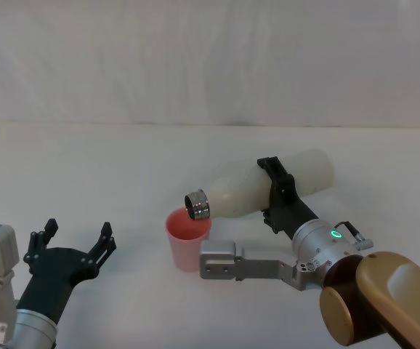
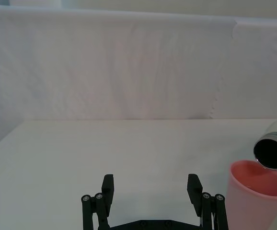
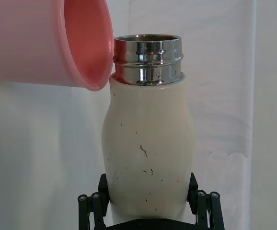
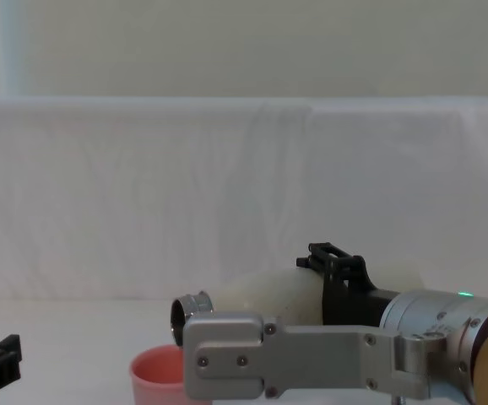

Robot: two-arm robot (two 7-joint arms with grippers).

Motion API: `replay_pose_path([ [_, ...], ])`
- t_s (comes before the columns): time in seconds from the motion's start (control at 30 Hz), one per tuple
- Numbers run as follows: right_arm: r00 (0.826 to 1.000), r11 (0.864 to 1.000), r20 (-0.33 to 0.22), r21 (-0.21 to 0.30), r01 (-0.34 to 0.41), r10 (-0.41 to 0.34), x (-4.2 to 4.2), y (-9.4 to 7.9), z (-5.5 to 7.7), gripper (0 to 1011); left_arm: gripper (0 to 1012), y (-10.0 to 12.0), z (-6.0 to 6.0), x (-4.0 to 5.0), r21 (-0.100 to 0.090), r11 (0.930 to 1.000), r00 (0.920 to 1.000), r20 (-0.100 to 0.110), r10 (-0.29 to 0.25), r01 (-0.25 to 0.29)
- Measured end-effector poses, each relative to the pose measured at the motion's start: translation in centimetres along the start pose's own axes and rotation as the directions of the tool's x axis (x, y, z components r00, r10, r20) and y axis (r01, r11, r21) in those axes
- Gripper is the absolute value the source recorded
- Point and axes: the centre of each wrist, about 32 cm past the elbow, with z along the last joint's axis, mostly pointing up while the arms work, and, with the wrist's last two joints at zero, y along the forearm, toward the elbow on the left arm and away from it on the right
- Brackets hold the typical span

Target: Grasp the thermos with one hand and pour water into the cup lid.

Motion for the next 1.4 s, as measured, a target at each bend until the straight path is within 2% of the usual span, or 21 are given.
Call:
replay_pose_path([
  [1.4, 1.000, 1.000, 0.028, 0.002, -0.001, 0.001, 0.38, 0.34, -0.08, 957, 1001, 0.00, 0.00, 0.00, 0.000, 1.0000, 1.0000, 0.000, 0.000, 0.000],
])
